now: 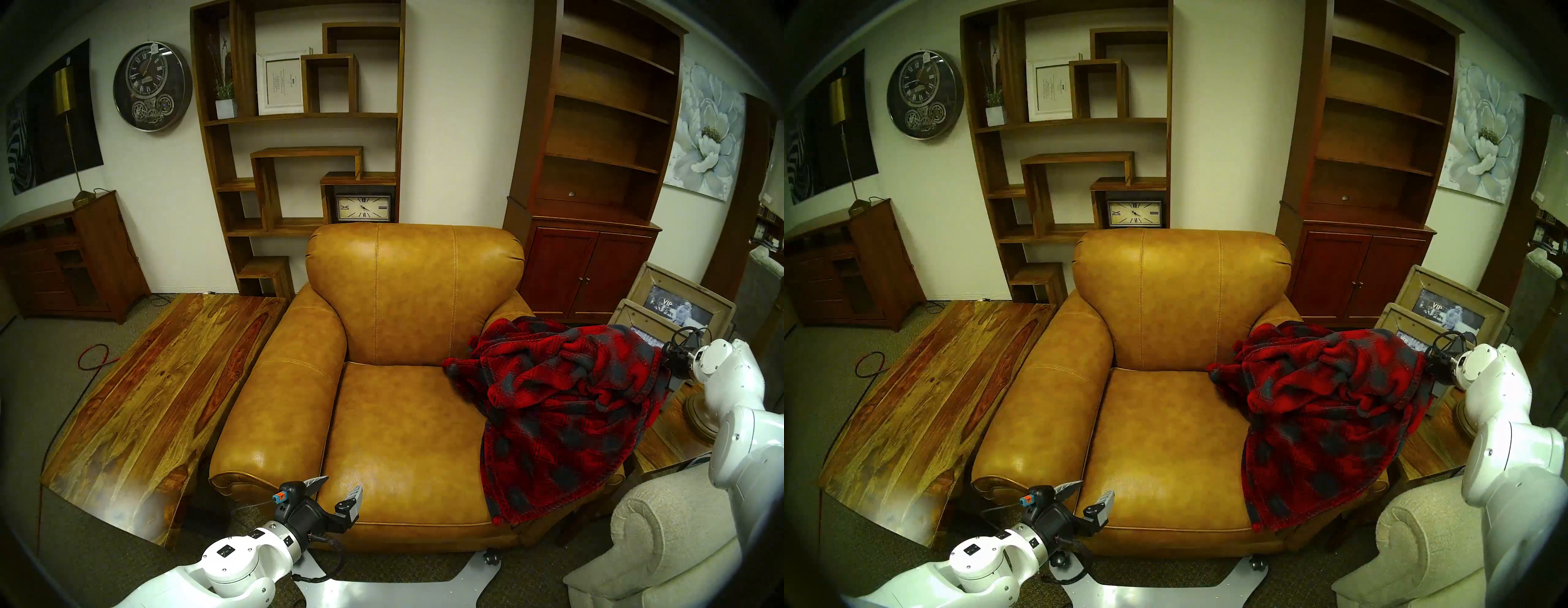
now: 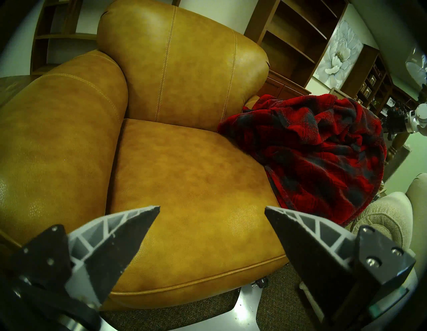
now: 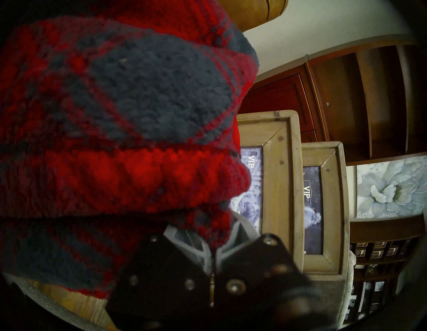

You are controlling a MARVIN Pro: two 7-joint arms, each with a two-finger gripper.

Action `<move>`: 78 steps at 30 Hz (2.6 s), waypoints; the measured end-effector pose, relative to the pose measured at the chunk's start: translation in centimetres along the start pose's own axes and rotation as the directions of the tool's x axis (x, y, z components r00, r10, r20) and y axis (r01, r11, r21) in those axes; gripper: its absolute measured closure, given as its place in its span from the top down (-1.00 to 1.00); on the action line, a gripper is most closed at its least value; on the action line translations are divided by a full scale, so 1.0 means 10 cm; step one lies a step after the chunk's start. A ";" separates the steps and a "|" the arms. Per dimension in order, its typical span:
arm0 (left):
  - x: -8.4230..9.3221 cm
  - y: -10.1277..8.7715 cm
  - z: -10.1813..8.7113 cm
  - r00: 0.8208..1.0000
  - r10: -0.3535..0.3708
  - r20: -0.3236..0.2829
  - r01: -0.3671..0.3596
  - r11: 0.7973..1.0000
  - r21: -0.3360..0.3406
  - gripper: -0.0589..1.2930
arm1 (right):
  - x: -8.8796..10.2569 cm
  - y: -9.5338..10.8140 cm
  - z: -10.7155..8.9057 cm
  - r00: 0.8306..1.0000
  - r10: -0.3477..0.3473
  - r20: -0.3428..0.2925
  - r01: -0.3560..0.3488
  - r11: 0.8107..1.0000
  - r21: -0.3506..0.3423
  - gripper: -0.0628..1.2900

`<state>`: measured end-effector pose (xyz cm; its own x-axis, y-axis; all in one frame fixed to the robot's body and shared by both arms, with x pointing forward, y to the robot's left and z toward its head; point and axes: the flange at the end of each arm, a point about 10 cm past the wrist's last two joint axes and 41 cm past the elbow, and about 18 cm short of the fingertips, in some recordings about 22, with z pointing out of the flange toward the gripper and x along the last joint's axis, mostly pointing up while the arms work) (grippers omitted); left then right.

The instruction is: Move the blanket from sofa and drape it over the sofa arm

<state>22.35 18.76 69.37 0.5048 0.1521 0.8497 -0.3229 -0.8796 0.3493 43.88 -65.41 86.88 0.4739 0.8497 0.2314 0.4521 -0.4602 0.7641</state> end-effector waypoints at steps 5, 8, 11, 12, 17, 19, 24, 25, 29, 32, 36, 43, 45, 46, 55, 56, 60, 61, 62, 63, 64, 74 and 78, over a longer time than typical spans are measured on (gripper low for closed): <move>0.00 0.00 0.00 1.000 0.000 0.000 0.000 1.000 -0.001 0.97 | -0.04 -0.04 0.01 1.000 0.007 0.015 -0.007 1.000 0.002 -0.92; 0.00 0.00 0.00 1.000 0.000 -0.001 0.000 1.000 -0.001 0.97 | -0.05 -0.06 0.02 1.000 0.010 0.022 -0.010 1.000 0.002 -0.92; 0.00 0.00 0.00 1.000 0.000 -0.001 0.000 1.000 -0.001 0.97 | -0.06 -0.07 0.03 1.000 0.012 0.028 -0.012 1.000 0.001 -0.92; 0.00 0.00 0.00 1.000 0.000 -0.001 0.000 1.000 -0.001 0.97 | -0.07 -0.07 0.03 0.999 0.013 0.030 -0.013 1.000 0.000 -0.92; 0.00 0.00 0.00 1.000 0.000 -0.001 0.000 1.000 -0.002 0.97 | -0.08 -0.08 0.04 0.999 0.015 0.039 -0.015 1.000 -0.003 -0.92; 0.00 0.00 0.00 1.000 0.000 -0.001 0.000 1.000 -0.002 0.97 | -0.08 -0.08 0.04 0.999 0.016 0.041 -0.016 1.000 -0.004 -0.92; 0.00 0.00 0.00 1.000 -0.001 -0.001 0.001 1.000 -0.003 0.97 | -0.09 -0.08 0.04 0.999 0.017 0.048 -0.017 1.000 -0.007 -0.92; 0.00 0.00 0.00 1.000 -0.001 -0.001 0.001 1.000 -0.003 0.97 | -0.09 -0.08 0.04 0.999 0.017 0.049 -0.017 1.000 -0.007 -0.92; 0.00 0.00 0.00 1.000 -0.001 -0.001 0.001 1.000 -0.003 0.97 | -0.09 -0.08 0.05 0.998 0.018 0.053 -0.018 1.000 -0.010 -0.92; 0.00 0.00 0.00 1.000 -0.001 -0.001 0.001 1.000 -0.004 0.97 | -0.09 -0.08 0.05 0.998 0.018 0.057 -0.017 1.000 -0.012 -0.92; 0.00 0.00 0.00 1.000 -0.001 -0.001 0.001 1.000 -0.004 0.97 | -0.10 -0.08 0.05 0.998 0.017 0.060 -0.016 1.000 -0.014 -0.92; 0.00 0.00 0.00 1.000 -0.001 -0.001 0.001 1.000 -0.004 0.97 | -0.10 -0.03 0.05 0.997 0.017 0.073 -0.015 0.999 -0.035 0.45; 0.00 0.00 0.00 1.000 -0.001 -0.001 0.001 1.000 -0.004 0.97 | -0.09 -0.03 0.05 0.997 0.017 0.079 -0.014 0.999 -0.041 0.90; 0.00 0.00 0.00 1.000 -0.001 -0.001 0.001 1.000 -0.004 0.97 | -0.09 -0.03 0.05 0.997 0.016 0.081 -0.013 0.999 -0.043 0.92; 0.00 0.00 0.01 1.000 -0.001 -0.001 0.001 1.000 -0.004 0.97 | -0.09 -0.04 0.08 0.994 0.017 0.109 -0.011 0.998 -0.064 0.93; 0.00 0.00 0.01 1.000 -0.001 -0.001 0.001 1.000 -0.004 0.97 | -0.09 -0.04 0.08 0.994 0.018 0.111 -0.011 0.998 -0.066 0.93; 0.00 0.00 0.01 1.000 -0.001 -0.001 0.001 1.000 -0.004 0.97 | -0.10 -0.03 0.08 0.993 0.022 0.118 -0.013 0.997 -0.074 0.93; 0.00 0.00 0.01 1.000 -0.001 -0.001 0.001 1.000 -0.005 0.97 | -0.10 -0.03 0.08 0.992 0.024 0.122 -0.014 0.997 -0.078 0.93; 0.00 0.00 0.01 1.000 -0.001 -0.001 0.001 1.000 -0.005 0.97 | -0.11 -0.03 0.08 0.992 0.025 0.124 -0.015 0.997 -0.080 0.93; 0.00 0.00 0.01 1.000 -0.001 -0.001 0.001 1.000 -0.005 0.97 | -0.11 -0.03 0.08 0.992 0.026 0.125 -0.016 0.997 -0.082 0.93; 0.00 0.00 0.01 1.000 -0.001 -0.001 0.001 1.000 -0.005 0.97 | -0.11 -0.02 0.08 0.991 0.027 0.128 -0.017 0.996 -0.085 0.93; 0.00 0.00 0.01 1.000 -0.001 -0.001 0.001 1.000 -0.005 0.97 | -0.07 0.00 0.09 0.991 0.042 0.125 -0.029 0.994 -0.103 0.93; 0.00 0.00 0.01 1.000 -0.001 -0.001 0.001 1.000 -0.005 0.97 | 0.04 0.02 0.12 0.994 0.053 0.098 -0.042 0.993 -0.112 0.93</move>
<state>22.40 18.72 69.36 0.5040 0.1536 0.8499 -0.3264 -0.8772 0.3520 45.10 -65.53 86.39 0.5688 0.7947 0.2118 0.3440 -0.4638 0.8164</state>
